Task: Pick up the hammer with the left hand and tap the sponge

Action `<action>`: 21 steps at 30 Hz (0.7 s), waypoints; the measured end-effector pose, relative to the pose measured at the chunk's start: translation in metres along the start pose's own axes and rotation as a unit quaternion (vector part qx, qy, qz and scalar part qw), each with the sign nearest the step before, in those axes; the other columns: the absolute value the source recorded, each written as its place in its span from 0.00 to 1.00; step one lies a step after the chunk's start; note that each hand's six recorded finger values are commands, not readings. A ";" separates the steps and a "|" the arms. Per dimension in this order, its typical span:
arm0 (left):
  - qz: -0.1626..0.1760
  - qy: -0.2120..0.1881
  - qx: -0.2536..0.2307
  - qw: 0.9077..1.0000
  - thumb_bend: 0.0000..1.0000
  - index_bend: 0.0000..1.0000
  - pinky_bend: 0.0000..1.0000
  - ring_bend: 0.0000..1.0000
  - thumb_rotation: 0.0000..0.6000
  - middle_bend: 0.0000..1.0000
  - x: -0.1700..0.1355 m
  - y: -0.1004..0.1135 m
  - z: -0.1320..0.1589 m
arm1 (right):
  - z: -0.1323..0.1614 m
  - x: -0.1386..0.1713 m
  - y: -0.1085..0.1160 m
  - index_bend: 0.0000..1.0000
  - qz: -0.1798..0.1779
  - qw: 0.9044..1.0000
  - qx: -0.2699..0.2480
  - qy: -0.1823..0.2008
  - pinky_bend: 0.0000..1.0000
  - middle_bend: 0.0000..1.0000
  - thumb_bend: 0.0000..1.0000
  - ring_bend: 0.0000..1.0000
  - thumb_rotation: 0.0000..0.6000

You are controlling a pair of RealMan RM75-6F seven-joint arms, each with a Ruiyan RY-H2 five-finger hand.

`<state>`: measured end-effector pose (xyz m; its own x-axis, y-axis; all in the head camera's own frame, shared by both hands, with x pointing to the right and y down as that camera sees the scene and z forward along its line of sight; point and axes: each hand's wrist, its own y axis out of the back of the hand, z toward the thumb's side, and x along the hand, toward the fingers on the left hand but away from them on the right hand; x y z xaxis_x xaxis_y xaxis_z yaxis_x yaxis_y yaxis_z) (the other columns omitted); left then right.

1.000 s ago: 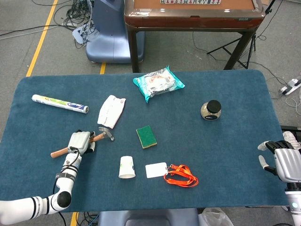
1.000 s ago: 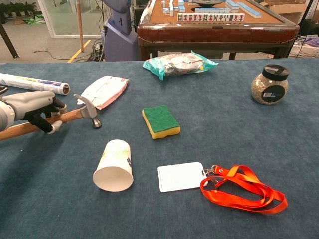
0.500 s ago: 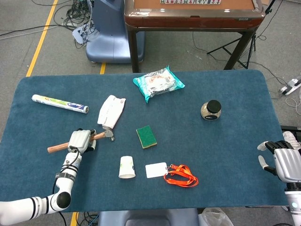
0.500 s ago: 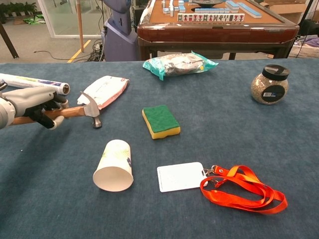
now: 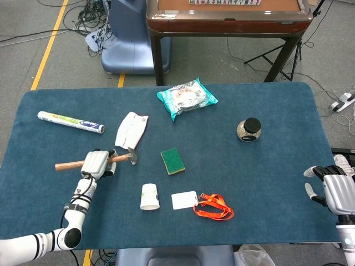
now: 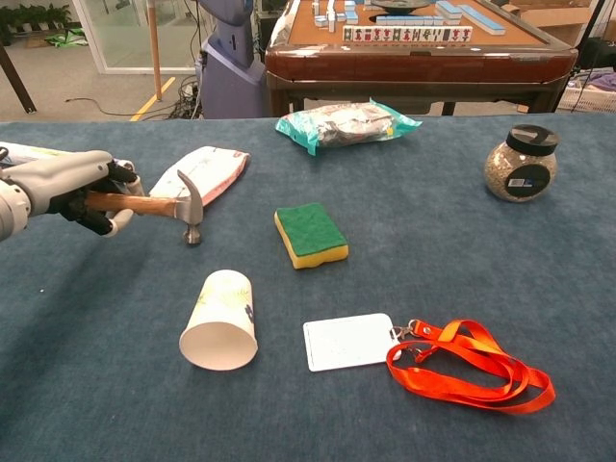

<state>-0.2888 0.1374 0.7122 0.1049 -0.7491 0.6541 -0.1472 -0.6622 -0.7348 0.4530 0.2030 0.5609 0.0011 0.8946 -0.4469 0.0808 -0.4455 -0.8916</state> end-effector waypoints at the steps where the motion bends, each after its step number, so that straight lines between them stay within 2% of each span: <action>1: 0.001 -0.001 -0.001 1.000 0.58 0.66 0.24 0.57 1.00 0.72 0.000 0.000 0.000 | 0.000 0.000 0.000 0.46 0.000 1.000 0.000 0.000 0.29 0.45 0.37 0.39 1.00; 10: 0.012 -0.029 -0.019 0.999 0.62 0.73 0.24 0.66 1.00 0.82 -0.001 0.006 0.007 | 0.000 0.000 0.000 0.46 0.000 1.000 0.000 -0.001 0.29 0.45 0.37 0.39 1.00; 21: 0.015 -0.061 -0.043 0.997 0.63 0.79 0.25 0.72 1.00 0.90 -0.005 0.013 0.012 | 0.000 -0.001 -0.001 0.46 0.001 1.000 0.001 -0.002 0.29 0.45 0.37 0.39 1.00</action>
<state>-0.2793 0.1324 0.6975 0.2171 -0.7691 0.6012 -0.2346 -0.6389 -0.7326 0.4531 0.2026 0.5619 -0.0019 0.8933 -0.4495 0.0797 -0.4480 -0.8905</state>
